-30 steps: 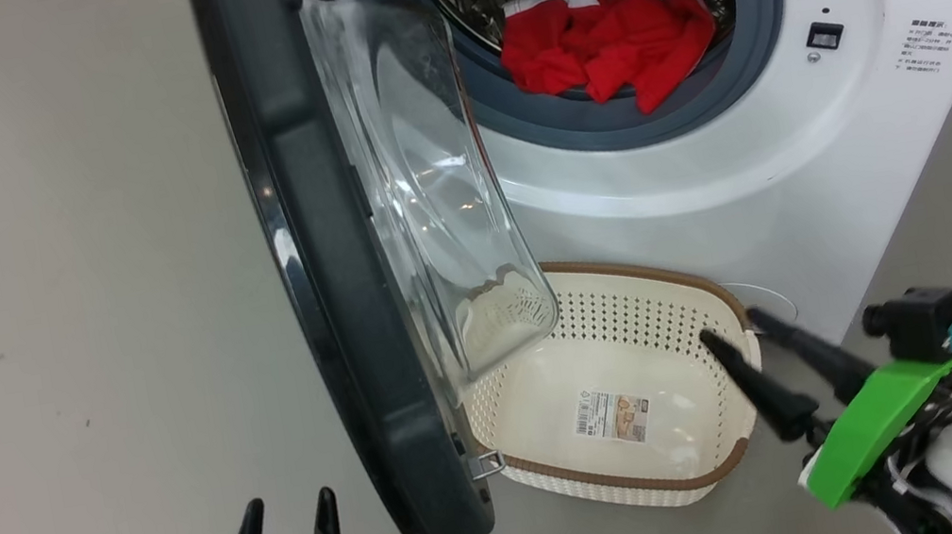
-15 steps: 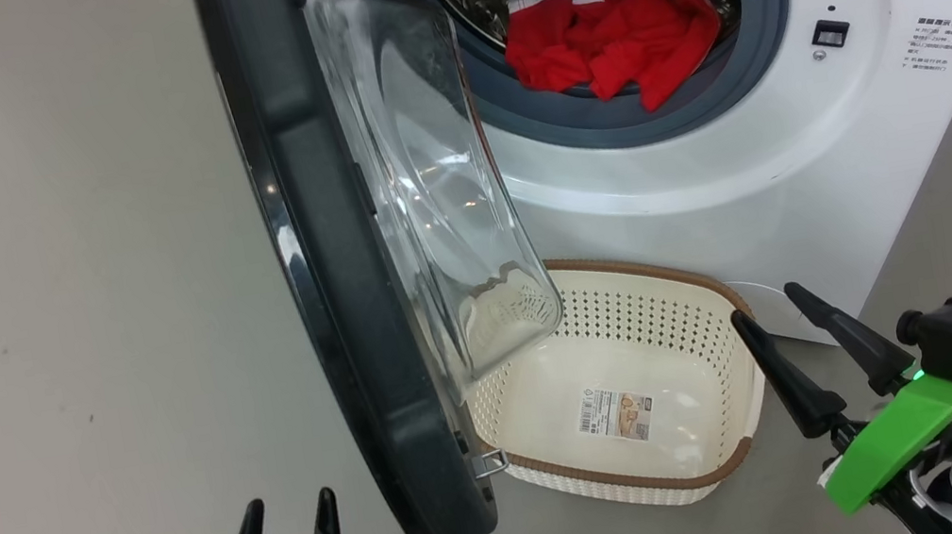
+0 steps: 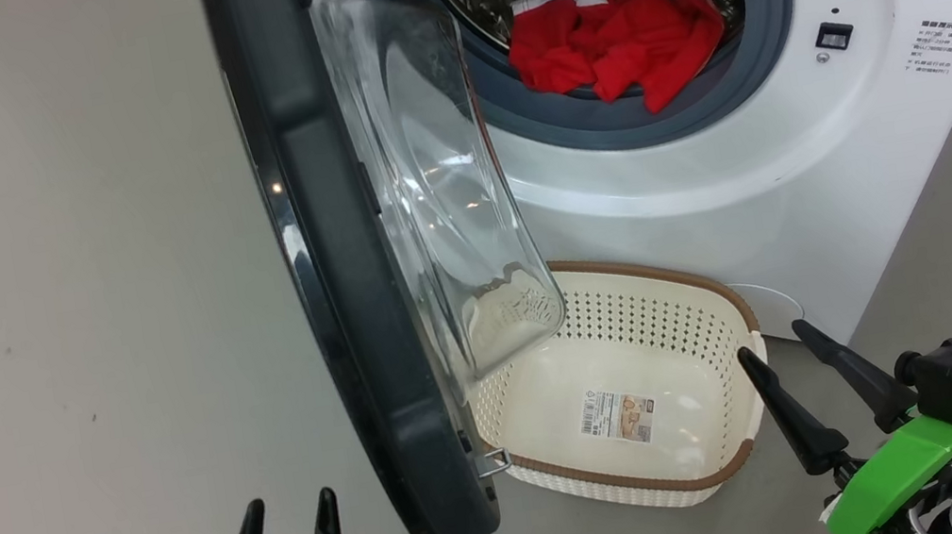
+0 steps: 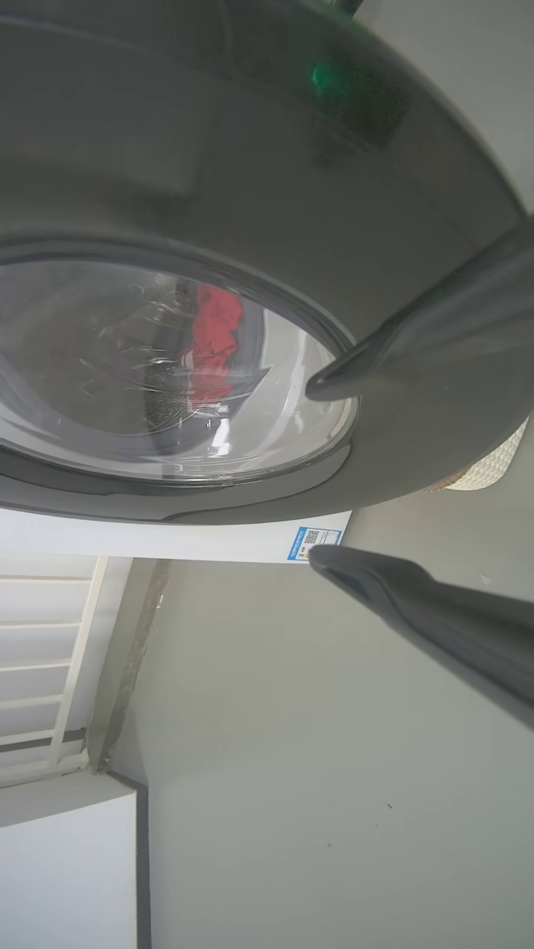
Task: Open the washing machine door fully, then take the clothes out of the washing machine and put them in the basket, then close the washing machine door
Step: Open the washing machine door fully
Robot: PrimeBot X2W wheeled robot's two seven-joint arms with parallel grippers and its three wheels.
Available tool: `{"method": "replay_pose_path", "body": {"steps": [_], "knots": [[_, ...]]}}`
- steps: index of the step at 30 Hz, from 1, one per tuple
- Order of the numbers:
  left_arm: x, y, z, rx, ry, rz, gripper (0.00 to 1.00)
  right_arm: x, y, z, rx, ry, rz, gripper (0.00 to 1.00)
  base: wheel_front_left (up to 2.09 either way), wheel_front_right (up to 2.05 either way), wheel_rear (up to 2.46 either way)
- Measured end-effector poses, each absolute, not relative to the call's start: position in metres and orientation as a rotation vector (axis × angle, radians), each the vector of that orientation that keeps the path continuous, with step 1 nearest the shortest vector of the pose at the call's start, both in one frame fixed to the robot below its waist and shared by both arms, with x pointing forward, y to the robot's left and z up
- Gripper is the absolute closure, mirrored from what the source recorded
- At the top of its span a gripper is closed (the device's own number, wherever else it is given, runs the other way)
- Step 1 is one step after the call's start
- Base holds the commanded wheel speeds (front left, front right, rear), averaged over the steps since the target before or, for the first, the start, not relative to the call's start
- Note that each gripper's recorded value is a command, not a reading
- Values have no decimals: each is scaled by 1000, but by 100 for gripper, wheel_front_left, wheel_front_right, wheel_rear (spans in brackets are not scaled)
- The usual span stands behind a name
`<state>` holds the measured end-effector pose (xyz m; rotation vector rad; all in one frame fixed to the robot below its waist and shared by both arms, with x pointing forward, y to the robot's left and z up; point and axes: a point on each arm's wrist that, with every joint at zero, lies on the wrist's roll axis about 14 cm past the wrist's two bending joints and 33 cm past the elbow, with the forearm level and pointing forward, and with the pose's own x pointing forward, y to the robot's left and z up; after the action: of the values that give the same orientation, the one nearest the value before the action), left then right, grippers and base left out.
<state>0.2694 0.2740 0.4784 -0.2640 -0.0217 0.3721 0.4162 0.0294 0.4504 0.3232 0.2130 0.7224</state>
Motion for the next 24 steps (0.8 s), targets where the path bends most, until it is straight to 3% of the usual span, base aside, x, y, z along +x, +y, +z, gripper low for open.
{"method": "replay_pose_path", "body": {"steps": [4,6,7,17,24], "knots": [[269,276,481,-262,-30,376,0,416,28,451,324,211,717,0,0,0,0],[268,283,488,-258,-56,393,79,416,26,450,317,212,713,0,0,0,0],[269,287,495,-255,-79,405,100,415,26,449,315,213,711,0,0,0,0],[268,322,599,-217,-416,476,100,417,23,451,291,196,707,0,0,0,0],[277,264,682,-194,-657,256,100,419,19,449,279,194,699,0,0,0,0]]}}
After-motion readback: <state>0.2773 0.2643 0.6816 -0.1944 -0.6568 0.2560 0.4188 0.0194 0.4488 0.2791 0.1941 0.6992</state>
